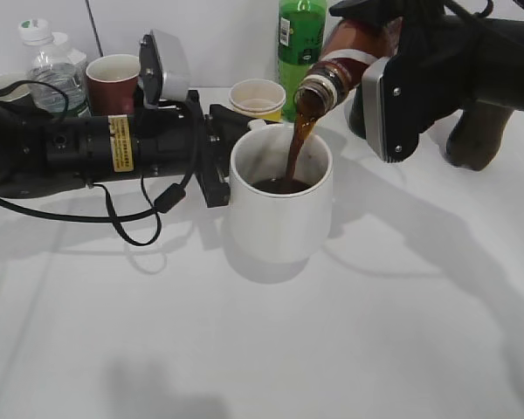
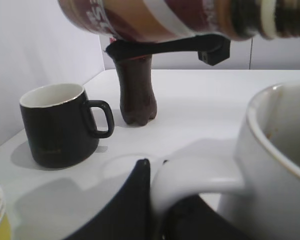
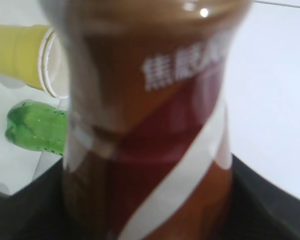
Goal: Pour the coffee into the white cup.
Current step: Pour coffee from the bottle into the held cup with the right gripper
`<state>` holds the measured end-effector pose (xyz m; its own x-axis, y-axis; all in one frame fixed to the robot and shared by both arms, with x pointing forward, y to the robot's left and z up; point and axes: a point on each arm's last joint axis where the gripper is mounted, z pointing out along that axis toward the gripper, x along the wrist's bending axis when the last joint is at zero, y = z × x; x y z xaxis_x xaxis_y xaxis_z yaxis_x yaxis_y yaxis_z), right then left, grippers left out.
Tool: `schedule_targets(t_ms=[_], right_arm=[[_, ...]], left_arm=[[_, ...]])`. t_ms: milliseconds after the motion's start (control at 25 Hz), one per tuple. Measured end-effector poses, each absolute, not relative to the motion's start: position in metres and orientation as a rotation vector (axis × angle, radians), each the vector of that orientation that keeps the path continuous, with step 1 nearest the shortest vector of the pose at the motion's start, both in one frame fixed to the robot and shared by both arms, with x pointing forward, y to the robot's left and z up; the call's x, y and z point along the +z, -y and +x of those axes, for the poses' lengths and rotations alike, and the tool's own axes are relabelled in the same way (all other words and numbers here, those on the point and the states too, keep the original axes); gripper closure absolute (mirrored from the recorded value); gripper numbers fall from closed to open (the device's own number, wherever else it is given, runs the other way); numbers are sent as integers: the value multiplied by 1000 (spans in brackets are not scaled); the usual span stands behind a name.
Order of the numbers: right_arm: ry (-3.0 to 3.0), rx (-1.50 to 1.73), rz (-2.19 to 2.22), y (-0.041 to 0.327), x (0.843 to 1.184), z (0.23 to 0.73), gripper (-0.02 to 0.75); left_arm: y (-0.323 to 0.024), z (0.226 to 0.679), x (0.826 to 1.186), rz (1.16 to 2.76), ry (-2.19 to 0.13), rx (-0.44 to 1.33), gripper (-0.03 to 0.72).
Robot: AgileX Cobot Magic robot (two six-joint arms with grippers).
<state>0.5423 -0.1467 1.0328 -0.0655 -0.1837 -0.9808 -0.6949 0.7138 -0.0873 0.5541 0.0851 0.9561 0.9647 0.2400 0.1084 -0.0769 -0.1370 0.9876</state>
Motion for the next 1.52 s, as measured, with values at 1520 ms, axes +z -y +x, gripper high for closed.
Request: schedule_targets(t_ms=[1520], right_arm=[[-1473,454,-821,143,1040,539,207]], left_arm=[[-85,554,956,1694,-122,275,652]])
